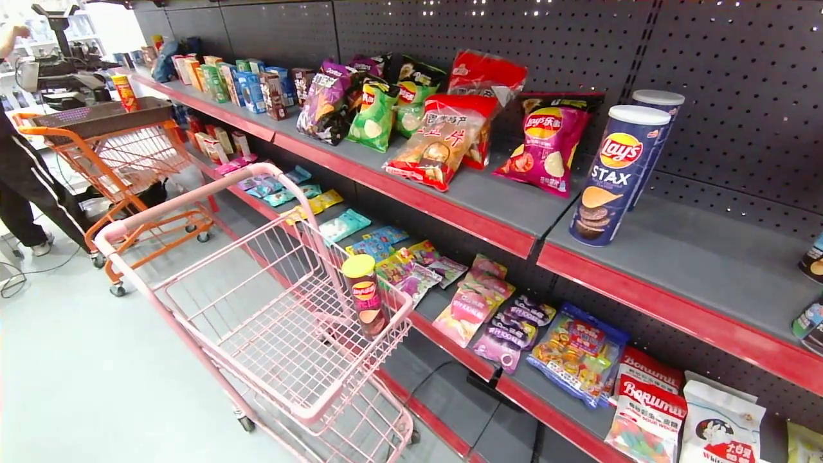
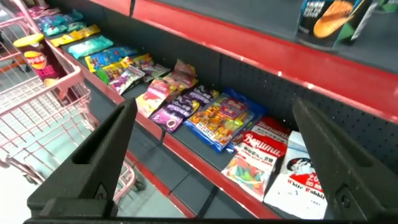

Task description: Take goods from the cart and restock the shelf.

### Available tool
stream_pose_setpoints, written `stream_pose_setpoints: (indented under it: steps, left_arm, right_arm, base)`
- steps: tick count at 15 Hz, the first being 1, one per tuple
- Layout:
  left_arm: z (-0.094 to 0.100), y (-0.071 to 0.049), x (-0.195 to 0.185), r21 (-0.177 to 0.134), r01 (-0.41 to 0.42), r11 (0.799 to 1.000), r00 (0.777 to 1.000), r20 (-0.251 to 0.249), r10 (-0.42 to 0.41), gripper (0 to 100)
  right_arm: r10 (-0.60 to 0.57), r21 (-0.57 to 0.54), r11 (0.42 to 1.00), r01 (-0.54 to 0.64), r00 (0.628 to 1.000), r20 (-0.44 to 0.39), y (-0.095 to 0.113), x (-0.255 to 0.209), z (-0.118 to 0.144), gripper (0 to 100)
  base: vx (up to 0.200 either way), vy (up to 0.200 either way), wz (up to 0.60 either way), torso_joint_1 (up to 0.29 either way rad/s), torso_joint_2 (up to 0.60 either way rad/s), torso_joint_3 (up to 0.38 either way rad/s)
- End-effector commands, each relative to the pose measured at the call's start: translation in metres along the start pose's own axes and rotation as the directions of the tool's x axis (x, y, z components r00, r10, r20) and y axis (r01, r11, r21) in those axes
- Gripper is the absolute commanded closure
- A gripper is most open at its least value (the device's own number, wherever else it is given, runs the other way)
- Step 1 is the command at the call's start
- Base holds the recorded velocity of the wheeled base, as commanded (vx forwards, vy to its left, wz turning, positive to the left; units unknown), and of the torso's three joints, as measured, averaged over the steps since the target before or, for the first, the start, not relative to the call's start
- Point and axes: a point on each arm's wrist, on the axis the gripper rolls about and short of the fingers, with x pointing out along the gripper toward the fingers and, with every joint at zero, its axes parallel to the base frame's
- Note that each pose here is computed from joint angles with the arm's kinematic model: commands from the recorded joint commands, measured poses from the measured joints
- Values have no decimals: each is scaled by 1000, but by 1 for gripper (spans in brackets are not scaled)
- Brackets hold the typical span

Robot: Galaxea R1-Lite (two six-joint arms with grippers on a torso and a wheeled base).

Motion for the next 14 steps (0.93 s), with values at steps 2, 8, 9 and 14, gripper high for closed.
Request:
stream_pose_setpoints:
  steps: [2,8,9,14]
  left_arm:
    - [22,-1,-4,9,59,998,998,32,-59,0]
    - [138,-11,32,4,98,995,995,-19,-98,0]
    - [146,-12,40,5,97,995,995,-33,-97,0]
    - [153,-18,88,5,103,995,993,-62,-103,0]
  right_arm:
    - [0,-1,1000,0,1000,0,0,0,0,0]
    - [0,-1,1000,0,1000,0,0,0,0,0]
    - [0,0,1000,0,1000,-1,0,0,0,0]
    - [0,0,1000,0,1000,-1,0,0,0,0]
  base:
    - [0,0,0,-146,396,241]
    - [0,0,0,-184,520,324]
    - [0,0,0,-188,540,359]
    - [0,0,0,-161,520,360]
